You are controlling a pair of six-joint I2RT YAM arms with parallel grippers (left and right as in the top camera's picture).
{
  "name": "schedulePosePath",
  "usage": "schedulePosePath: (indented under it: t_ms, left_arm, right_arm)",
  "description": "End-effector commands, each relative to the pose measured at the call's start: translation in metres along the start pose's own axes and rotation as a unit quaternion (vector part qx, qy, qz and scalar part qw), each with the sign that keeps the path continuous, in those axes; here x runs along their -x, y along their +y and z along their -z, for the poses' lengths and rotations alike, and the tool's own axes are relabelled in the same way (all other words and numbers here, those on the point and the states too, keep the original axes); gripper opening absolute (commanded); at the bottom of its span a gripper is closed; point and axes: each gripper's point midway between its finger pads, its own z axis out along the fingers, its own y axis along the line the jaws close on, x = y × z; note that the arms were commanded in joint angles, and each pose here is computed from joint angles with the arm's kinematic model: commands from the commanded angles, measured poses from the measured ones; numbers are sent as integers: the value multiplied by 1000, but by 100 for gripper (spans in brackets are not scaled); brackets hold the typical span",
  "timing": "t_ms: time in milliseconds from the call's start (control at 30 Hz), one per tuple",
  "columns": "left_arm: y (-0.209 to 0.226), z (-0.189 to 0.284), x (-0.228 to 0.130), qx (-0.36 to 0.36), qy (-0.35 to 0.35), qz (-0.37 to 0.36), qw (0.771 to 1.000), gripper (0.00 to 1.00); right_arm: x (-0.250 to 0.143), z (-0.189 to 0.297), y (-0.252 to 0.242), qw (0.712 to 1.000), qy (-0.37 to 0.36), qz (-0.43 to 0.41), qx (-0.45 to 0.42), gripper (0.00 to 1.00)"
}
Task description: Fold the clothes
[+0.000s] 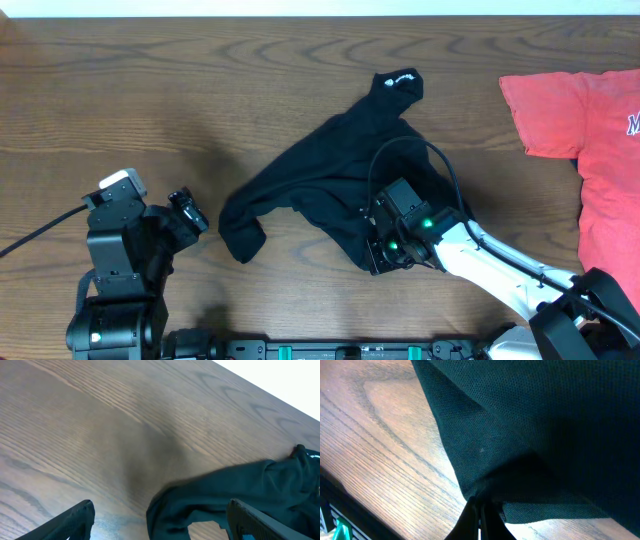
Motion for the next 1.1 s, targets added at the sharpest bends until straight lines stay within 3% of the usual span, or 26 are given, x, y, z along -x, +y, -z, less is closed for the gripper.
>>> schedulePosePath:
  t_ms: [0,267,600,900,1067]
  left_arm:
    - [0,1,3,0,-5,6,1000,86]
    - [3,-1,-5,8,13,4,1000,84]
    - [-15,-24,-47,-31,145,6,989,82]
    - [-34,-62,-99,-39,299,-7,954,80]
    - [-46,-78,-128,-39,355,-56,932,90]
  right_arm:
    - [-1,-1,-5,1000,-2,-1,-17,1]
    - [33,29,-14,998,-40,-28,-50,1]
    - [109,110,-15,987,-138,-54,-57,1]
    - [136,158,-29,977,-183,-89,-64,1]
    - [140,173,-41,973,-194,-103,-69,1]
